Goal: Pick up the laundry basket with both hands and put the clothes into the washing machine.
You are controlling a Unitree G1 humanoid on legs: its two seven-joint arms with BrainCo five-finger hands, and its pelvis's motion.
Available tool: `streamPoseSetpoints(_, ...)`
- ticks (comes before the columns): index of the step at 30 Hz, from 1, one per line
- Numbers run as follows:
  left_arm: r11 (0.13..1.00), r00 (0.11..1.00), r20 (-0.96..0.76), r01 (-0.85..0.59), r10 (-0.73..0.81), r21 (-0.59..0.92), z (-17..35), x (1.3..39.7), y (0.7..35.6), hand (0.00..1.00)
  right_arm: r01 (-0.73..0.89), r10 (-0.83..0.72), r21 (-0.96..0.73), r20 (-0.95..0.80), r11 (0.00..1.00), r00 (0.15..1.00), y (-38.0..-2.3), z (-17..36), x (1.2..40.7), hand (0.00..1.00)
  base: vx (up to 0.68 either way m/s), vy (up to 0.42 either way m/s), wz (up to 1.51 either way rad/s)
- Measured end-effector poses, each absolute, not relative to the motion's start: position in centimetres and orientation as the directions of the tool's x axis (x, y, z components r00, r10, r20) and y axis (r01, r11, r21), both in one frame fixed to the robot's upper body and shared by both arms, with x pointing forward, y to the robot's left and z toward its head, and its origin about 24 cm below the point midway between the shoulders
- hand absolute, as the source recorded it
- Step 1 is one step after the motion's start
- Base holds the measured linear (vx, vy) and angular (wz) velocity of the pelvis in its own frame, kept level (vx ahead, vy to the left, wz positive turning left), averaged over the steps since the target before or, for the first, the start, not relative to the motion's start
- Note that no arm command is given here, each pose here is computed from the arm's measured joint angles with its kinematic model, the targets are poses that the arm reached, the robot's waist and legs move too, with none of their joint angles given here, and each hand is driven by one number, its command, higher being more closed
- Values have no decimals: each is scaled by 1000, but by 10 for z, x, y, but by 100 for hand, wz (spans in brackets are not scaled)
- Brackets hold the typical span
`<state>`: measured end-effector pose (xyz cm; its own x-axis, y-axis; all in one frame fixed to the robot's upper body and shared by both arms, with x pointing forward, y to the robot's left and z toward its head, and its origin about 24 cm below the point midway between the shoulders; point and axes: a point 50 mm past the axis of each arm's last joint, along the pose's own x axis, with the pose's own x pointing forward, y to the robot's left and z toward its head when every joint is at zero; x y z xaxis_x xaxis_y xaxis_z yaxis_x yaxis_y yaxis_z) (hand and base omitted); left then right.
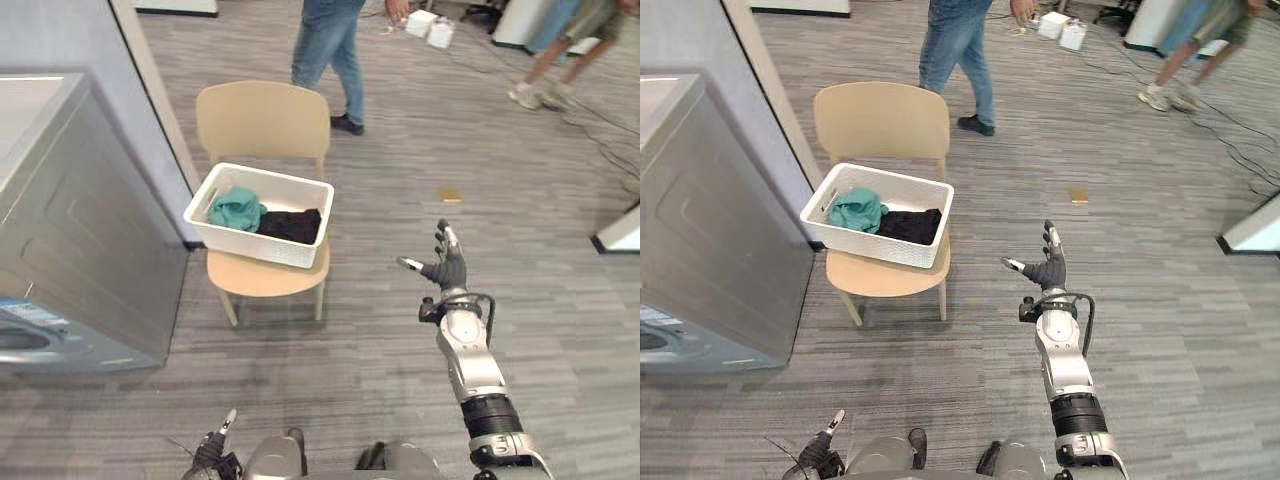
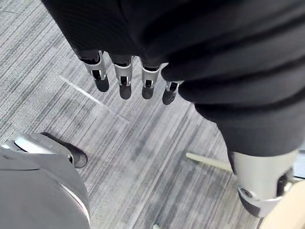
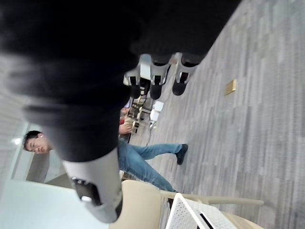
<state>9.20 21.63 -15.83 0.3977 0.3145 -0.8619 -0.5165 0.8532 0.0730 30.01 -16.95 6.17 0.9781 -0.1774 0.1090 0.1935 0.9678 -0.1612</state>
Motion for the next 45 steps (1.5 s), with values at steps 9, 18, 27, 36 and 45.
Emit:
streamPoseSetpoints(9, 880, 395, -862, -461, 318, 112, -159, 87, 220, 0, 86, -33, -312, 170, 946, 985, -155, 74, 302, 0, 243, -322, 85)
streamPoseSetpoints(18, 890, 432, -849, -448, 303, 90, -156, 104, 213, 0, -23, 110, -366, 220, 930, 969, -116, 88, 310, 0, 156, -101, 56)
streamPoseSetpoints(27, 902, 444, -840, -417, 312, 115, -154, 107, 215, 0, -65, 178, -421, 234, 905, 956, -91, 102, 328, 0, 47, 69, 16)
streamPoseSetpoints(36, 895, 444, -834, -429, 329, 125, -153, 105, 220, 0, -38, 186, -489, 257, 872, 948, -80, 119, 347, 0, -72, -25, 3)
streamPoseSetpoints(45, 909, 486, -810, -395, 328, 131, -149, 115, 219, 0, -97, 224, -653, 113, 751, 968, -77, 97, 358, 0, -14, 163, -40)
